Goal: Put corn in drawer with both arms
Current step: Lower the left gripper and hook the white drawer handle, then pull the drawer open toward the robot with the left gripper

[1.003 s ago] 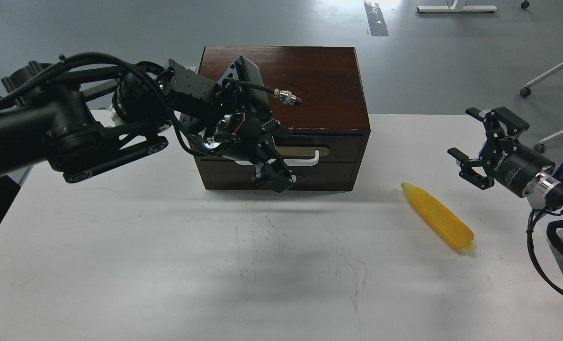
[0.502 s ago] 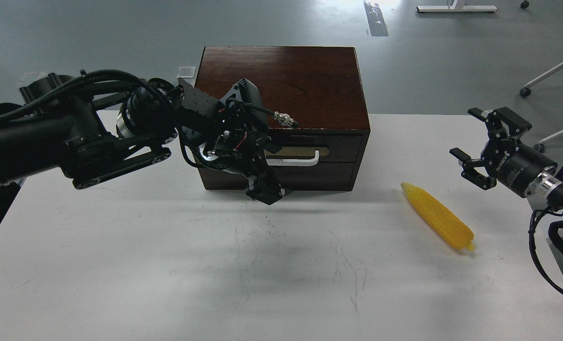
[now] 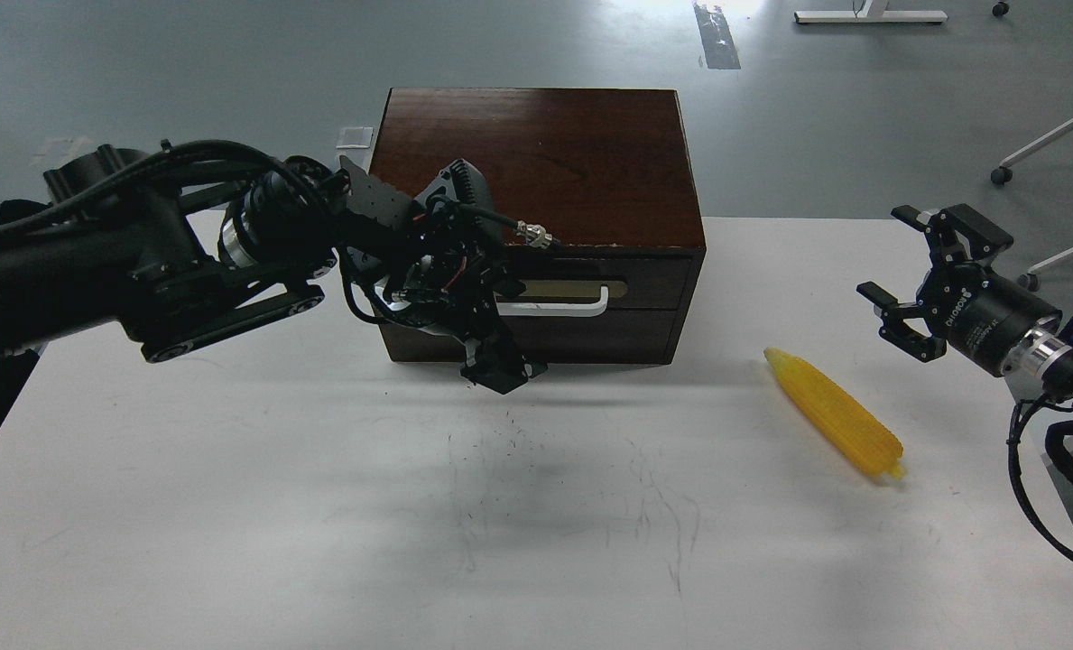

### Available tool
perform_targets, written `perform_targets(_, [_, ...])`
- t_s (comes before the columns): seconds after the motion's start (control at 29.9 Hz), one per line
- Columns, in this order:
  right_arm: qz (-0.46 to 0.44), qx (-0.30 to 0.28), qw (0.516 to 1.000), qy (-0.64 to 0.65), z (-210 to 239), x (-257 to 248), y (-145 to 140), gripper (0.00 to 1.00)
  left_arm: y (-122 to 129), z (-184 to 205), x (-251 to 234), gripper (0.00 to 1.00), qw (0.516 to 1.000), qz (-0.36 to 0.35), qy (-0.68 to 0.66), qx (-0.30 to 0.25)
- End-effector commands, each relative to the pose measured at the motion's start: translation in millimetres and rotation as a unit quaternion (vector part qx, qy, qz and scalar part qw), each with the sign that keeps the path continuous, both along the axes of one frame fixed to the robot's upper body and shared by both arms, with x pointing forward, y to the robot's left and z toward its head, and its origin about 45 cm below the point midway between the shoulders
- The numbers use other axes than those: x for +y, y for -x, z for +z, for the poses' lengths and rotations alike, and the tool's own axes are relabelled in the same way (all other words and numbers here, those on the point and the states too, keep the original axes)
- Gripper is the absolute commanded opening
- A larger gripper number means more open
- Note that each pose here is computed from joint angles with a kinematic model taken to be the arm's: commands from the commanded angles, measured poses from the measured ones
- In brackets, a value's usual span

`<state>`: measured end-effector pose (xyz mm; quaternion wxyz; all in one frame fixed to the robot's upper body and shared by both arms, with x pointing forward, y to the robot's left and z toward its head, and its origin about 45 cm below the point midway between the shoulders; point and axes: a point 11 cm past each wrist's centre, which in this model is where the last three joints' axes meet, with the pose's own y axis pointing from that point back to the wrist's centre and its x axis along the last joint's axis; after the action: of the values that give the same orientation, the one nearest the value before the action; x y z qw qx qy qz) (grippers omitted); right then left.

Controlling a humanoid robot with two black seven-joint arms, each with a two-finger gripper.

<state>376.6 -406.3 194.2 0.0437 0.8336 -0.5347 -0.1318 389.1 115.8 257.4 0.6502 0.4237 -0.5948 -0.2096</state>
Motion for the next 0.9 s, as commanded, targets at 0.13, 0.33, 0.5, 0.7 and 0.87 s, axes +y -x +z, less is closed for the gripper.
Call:
perform_targets(0.13, [0.0, 0.0, 1.0, 0.0, 0, 0, 0, 1.0, 0, -4, -1, 0.99, 1.0, 0.002, -0.002, 0.004])
perform_targets(0.33, [-0.002, 0.0, 1.0, 0.002, 1, -3, 1, 1.0, 6, -7, -5, 0.99, 1.0, -0.007, -0.001, 0.012])
perform_targets(0.5, [-0.003, 0.001, 1.0, 0.003, 0, -4, 2, 1.0, 16, -9, -10, 0.99, 1.0, -0.021, 0.003, 0.019])
perform_targets(0.7, [-0.003, 0.002, 1.0, 0.003, -1, -4, 2, 1.0, 31, -10, -18, 0.99, 0.998, -0.048, 0.002, 0.027])
perform_targets(0.87, [-0.003, 0.002, 1.0, 0.003, -1, -4, 2, 1.0, 47, -7, -26, 0.99, 0.997, -0.076, 0.009, 0.033])
